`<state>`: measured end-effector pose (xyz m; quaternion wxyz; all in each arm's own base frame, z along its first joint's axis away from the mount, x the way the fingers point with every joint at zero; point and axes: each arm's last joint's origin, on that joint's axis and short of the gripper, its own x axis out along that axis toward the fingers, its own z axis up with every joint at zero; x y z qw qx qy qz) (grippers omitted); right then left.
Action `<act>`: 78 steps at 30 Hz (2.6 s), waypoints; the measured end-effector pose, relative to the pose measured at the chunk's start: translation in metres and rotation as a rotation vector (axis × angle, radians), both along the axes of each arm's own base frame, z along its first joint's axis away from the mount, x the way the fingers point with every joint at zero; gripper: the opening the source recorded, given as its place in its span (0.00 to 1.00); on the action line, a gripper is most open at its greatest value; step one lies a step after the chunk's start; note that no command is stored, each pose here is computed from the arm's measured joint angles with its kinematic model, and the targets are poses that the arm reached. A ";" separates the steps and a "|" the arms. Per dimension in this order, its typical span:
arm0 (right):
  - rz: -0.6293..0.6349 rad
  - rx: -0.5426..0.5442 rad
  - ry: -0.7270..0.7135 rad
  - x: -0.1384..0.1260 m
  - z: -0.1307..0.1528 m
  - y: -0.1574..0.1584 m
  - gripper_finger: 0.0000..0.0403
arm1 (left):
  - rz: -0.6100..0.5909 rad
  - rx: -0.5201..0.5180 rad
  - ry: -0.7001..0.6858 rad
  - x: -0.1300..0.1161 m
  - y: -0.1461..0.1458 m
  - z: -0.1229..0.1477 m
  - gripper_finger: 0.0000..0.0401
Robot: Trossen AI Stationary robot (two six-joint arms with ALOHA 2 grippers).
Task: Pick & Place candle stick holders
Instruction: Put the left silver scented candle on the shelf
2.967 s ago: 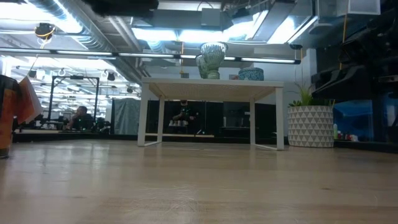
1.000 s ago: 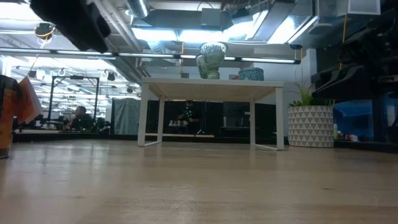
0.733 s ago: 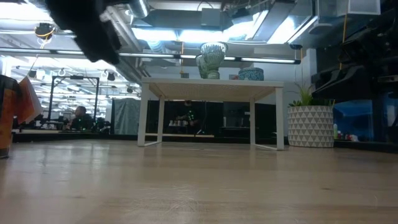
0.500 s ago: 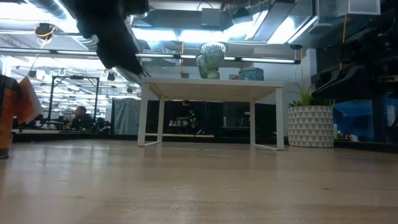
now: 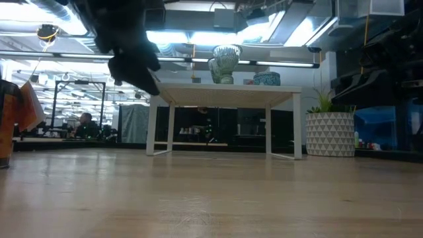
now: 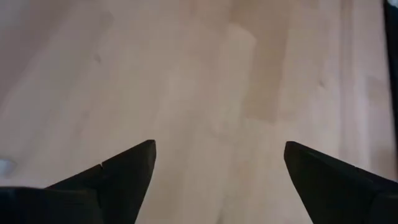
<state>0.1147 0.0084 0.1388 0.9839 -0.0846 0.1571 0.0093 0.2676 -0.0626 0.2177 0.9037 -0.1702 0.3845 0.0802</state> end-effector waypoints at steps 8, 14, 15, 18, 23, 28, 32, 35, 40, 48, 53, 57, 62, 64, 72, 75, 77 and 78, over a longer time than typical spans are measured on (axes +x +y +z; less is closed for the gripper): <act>0.000 0.000 0.000 0.000 0.000 0.000 0.16 | -0.076 -0.039 0.089 -0.005 0.000 -0.005 0.84; 0.000 0.000 0.000 0.000 0.000 0.000 0.16 | -0.013 0.032 0.061 -0.004 0.002 -0.004 0.84; 0.000 0.000 0.000 0.000 0.000 0.000 0.16 | 0.004 0.049 0.050 -0.003 0.003 -0.003 0.84; 0.000 0.000 0.000 0.000 0.000 0.000 0.16 | 0.041 0.084 0.025 -0.002 0.004 -0.002 0.84; 0.000 0.000 0.000 0.000 0.000 0.000 0.16 | 0.049 0.138 0.037 -0.003 0.006 -0.003 0.84; 0.000 0.000 0.000 0.000 0.000 0.000 0.16 | 0.052 0.223 0.162 -0.013 0.011 -0.010 0.84; 0.000 0.000 0.000 0.000 0.000 0.000 0.16 | 0.080 0.167 0.192 -0.016 0.010 -0.012 0.84; 0.000 0.000 0.000 0.000 0.000 0.000 0.16 | 0.060 0.116 0.225 -0.018 0.007 -0.012 0.84; 0.000 0.000 0.000 0.000 0.000 0.000 0.16 | 0.019 0.113 0.246 -0.014 0.005 0.011 0.91; 0.000 0.000 0.000 0.000 0.000 0.000 0.16 | 0.038 0.126 0.259 -0.014 -0.001 0.044 1.00; 0.000 0.000 0.000 0.000 0.000 0.000 0.16 | -0.006 0.056 0.367 -0.023 -0.005 0.053 1.00; 0.000 0.000 0.000 0.000 0.000 0.000 0.16 | 0.007 0.006 0.460 -0.032 -0.010 0.067 1.00; 0.000 0.000 0.000 0.000 0.000 0.000 0.16 | 0.093 -0.067 0.556 -0.045 -0.018 0.078 1.00; 0.000 0.000 0.000 0.000 0.000 0.000 0.16 | 0.145 -0.104 0.595 -0.050 -0.021 0.078 1.00; 0.000 0.000 0.000 0.000 0.000 0.000 0.16 | 0.365 -0.234 0.802 -0.067 -0.038 0.053 1.00; 0.000 0.000 0.000 0.000 0.000 0.000 0.16 | 0.354 -0.216 0.852 -0.068 -0.046 0.035 1.00; 0.000 0.000 0.000 0.000 0.000 0.000 0.16 | 0.321 -0.219 0.838 -0.066 -0.052 0.029 1.00; 0.000 0.000 0.000 0.000 0.000 0.000 0.16 | 0.299 -0.218 0.831 -0.065 -0.055 0.028 1.00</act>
